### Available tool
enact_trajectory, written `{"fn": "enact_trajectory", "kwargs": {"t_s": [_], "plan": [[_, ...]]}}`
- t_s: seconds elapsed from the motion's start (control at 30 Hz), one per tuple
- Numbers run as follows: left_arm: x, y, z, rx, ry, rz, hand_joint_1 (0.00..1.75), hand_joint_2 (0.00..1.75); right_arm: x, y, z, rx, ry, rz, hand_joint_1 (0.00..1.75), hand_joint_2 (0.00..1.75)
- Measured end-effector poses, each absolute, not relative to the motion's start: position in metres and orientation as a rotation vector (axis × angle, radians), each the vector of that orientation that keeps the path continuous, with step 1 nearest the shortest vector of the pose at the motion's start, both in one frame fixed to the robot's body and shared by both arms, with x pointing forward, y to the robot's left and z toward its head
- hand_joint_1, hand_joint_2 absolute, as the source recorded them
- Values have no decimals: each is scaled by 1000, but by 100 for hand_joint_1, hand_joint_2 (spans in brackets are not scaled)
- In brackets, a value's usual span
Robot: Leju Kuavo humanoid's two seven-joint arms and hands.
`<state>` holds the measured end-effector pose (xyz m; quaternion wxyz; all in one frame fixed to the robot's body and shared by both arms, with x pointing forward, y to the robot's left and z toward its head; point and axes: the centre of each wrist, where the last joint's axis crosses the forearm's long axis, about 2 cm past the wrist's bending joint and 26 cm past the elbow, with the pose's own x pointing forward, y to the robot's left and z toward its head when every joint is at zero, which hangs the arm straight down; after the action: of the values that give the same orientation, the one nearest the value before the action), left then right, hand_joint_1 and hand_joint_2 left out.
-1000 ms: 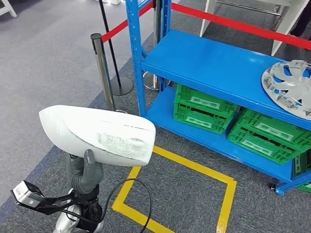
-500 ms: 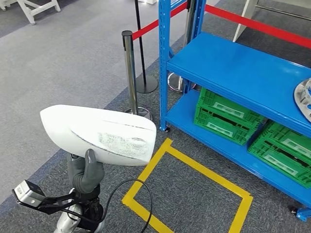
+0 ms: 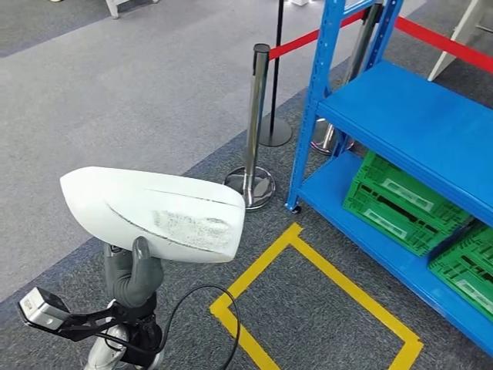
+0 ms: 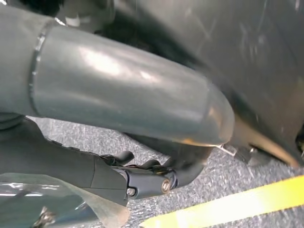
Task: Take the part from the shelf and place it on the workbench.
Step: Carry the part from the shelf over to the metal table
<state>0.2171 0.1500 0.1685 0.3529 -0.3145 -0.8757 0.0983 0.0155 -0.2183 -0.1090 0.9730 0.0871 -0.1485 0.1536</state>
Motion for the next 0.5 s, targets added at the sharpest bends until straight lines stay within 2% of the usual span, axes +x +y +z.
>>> {"fn": "enact_trajectory", "kwargs": {"t_s": [0.5], "plan": [[217,148,170,-816,-2266,258,175,175,14,-220,-109,173,-290,318,0,0]]}}
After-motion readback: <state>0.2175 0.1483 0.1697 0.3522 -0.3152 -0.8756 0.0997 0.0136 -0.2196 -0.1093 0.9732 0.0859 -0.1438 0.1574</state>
